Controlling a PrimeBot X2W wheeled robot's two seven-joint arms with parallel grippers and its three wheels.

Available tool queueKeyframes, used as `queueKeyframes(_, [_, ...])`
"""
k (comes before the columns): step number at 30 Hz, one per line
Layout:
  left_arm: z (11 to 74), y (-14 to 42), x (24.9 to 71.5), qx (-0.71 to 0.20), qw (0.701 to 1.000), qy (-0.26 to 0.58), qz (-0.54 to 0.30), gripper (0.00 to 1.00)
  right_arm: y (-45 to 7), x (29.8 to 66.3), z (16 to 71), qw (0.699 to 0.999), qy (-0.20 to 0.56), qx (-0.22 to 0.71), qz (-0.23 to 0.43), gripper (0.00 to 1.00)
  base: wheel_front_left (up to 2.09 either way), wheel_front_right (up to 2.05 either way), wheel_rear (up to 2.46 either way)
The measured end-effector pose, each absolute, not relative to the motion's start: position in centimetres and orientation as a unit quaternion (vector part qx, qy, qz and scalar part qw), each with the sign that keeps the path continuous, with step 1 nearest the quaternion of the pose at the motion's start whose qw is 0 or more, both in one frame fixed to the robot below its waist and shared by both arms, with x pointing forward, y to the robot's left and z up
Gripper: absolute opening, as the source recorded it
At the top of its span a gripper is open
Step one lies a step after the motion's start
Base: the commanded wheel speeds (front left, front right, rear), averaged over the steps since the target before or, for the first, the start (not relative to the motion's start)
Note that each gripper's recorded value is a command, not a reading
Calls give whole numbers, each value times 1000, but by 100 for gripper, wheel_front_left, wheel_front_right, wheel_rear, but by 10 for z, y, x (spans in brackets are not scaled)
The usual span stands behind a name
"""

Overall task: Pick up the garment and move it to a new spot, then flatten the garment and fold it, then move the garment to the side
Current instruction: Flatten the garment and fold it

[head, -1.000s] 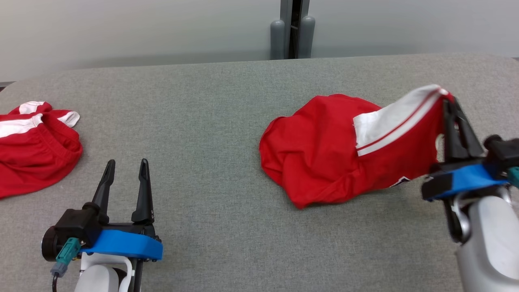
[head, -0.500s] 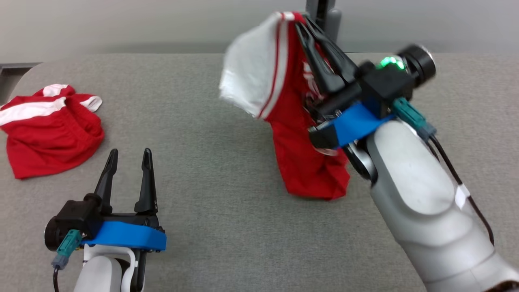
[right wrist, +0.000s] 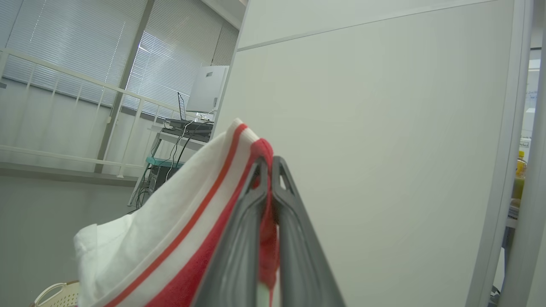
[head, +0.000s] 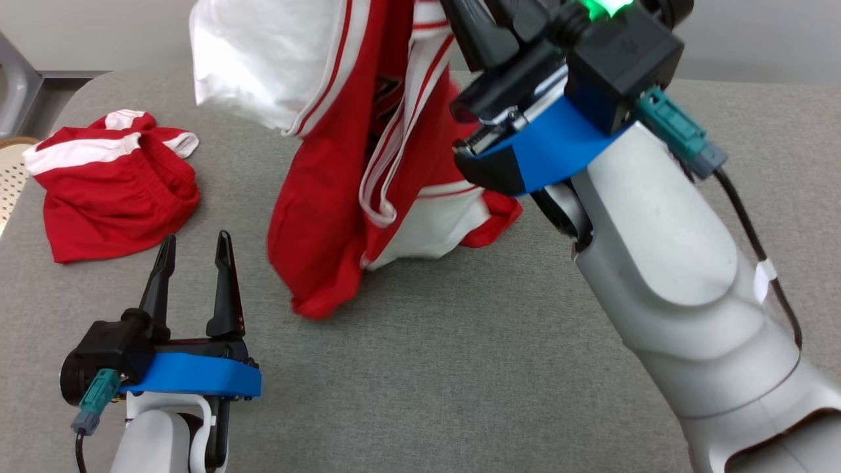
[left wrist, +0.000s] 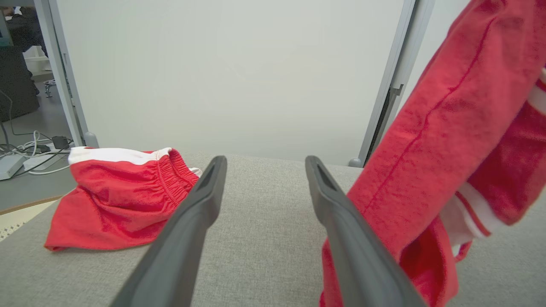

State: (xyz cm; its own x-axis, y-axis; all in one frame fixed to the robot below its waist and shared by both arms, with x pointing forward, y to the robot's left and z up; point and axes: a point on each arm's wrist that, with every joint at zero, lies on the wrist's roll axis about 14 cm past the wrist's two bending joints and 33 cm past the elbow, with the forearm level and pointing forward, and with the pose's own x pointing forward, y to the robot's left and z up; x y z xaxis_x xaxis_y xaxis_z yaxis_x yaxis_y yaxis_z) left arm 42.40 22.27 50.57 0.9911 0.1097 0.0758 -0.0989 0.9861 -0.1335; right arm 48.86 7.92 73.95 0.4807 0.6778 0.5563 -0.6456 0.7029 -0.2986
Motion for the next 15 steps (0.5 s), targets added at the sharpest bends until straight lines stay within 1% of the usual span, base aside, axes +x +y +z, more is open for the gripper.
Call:
queueKeyframes(4, [505, 217, 429, -67, 996, -41, 47, 100, 62, 496, 707, 882, -297, -26, 364, 0, 0, 0, 0])
queueKeyframes(7, [503, 211, 433, -69, 996, -40, 38, 100, 38, 502, 677, 903, -264, -29, 338, 0, 0, 0, 0])
queueKeyframes(11, [502, 200, 439, -70, 997, -39, 21, 100, -15, 506, 632, 936, -212, -31, 280, 0, 0, 0, 0])
queueKeyframes(15, [502, 189, 445, -70, 997, -40, 6, 100, -77, 498, 590, 964, -161, -31, 208, 0, 0, 0, 0])
